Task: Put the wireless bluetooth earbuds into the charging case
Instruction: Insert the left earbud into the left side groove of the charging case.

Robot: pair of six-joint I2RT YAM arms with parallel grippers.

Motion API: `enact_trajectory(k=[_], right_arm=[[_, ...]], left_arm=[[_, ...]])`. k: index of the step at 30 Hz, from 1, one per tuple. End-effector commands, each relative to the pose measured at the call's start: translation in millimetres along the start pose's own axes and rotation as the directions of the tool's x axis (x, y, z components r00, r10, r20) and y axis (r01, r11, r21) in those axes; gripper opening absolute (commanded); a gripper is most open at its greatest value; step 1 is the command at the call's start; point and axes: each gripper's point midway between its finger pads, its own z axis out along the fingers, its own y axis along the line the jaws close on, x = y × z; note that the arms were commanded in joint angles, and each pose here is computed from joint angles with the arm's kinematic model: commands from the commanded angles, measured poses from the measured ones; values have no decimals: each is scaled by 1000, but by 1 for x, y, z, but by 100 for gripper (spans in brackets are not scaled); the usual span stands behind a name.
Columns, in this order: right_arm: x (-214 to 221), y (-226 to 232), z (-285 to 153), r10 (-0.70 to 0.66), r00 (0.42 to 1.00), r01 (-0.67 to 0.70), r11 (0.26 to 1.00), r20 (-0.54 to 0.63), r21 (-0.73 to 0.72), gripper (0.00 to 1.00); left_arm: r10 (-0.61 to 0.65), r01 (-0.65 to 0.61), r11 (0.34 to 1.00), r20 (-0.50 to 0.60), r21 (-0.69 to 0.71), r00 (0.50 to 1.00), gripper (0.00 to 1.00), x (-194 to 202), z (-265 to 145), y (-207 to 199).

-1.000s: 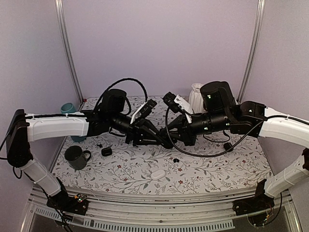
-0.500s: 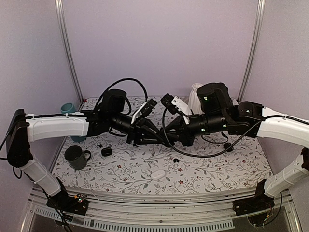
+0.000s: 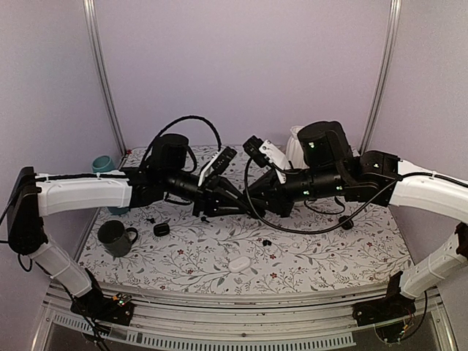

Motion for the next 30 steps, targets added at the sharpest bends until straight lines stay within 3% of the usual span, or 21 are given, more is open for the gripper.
enact_trajectory(k=[1,13,22,26,30], right_arm=[[-14,-1,-12,9,999,-10,999,45,33,18],[-40,-5,-39,53,986,-64,996,158,67,18],[-35,-10,-34,68,988,-80,993,135,90,14],[-29,-14,-35,75,989,-90,990,127,112,18],[-24,-13,-38,96,986,-110,989,136,97,31]], left_arm=[[93,-93,996,55,-1,994,0,-21,-2,-14],[114,-109,992,75,-68,991,0,-22,-5,-7],[129,-120,988,93,-99,987,0,-25,-8,-6],[137,-122,983,106,-137,985,0,-27,-11,-2],[141,-121,980,128,-155,982,0,-27,-15,0]])
